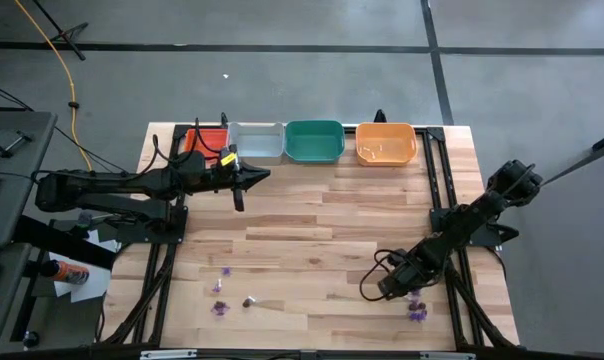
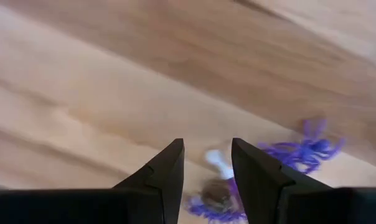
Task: Sort Halloween decoration
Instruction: Put the white bone into the yellow bin
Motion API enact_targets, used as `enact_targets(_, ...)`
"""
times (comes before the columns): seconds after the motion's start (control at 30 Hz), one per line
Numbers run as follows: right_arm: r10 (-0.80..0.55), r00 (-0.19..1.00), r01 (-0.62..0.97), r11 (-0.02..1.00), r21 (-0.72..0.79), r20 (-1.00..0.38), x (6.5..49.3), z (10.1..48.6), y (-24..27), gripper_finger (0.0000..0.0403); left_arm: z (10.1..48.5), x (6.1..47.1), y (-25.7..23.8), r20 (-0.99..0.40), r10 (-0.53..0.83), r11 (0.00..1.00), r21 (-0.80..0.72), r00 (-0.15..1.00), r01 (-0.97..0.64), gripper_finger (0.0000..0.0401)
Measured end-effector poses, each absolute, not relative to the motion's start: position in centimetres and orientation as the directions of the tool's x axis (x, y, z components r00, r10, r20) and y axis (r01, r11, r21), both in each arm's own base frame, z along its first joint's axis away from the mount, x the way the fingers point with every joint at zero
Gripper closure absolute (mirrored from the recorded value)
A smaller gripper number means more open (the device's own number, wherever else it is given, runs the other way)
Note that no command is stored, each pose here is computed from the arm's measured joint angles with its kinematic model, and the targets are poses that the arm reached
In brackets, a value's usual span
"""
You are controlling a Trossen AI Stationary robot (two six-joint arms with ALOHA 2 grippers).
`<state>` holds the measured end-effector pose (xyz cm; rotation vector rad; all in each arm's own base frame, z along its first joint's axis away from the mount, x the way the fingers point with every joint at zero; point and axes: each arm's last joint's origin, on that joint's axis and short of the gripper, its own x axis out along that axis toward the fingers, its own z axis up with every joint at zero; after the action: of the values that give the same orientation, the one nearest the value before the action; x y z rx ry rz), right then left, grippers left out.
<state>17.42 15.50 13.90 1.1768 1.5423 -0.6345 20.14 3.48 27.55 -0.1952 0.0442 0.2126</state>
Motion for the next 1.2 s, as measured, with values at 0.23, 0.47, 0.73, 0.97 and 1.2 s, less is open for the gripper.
enact_targets(0.23,0.389,0.025,0.842,0.489,0.229,-0.921,17.0,14.1,16.2,0.0275,27.4,20.1,3.5,-0.077,0.205,0.954,-0.205,0.976,-0.217,0.0401)
enact_targets(0.47,0.38,0.012,0.817,0.529,0.228,-0.925,16.4,14.1,16.8,0.0275,27.4,20.1,3.5,-0.077,0.205,0.953,-0.213,0.976,-0.217,0.0401)
enact_targets(0.73,0.338,0.042,0.801,0.551,0.234,-0.94,16.2,14.0,16.9,0.0275,27.4,20.1,3.5,-0.077,0.205,0.949,-0.229,0.976,-0.218,0.0401)
enact_targets(0.97,0.331,0.025,0.798,0.562,0.218,-0.943,16.2,13.6,17.1,0.0275,27.4,20.1,3.5,-0.077,0.205,0.949,-0.23,0.976,-0.218,0.0401)
enact_targets(1.2,0.333,0.009,0.796,0.568,0.208,-0.943,16.3,12.9,17.6,0.0275,27.4,20.1,3.5,-0.077,0.205,0.949,-0.229,0.976,-0.217,0.0401)
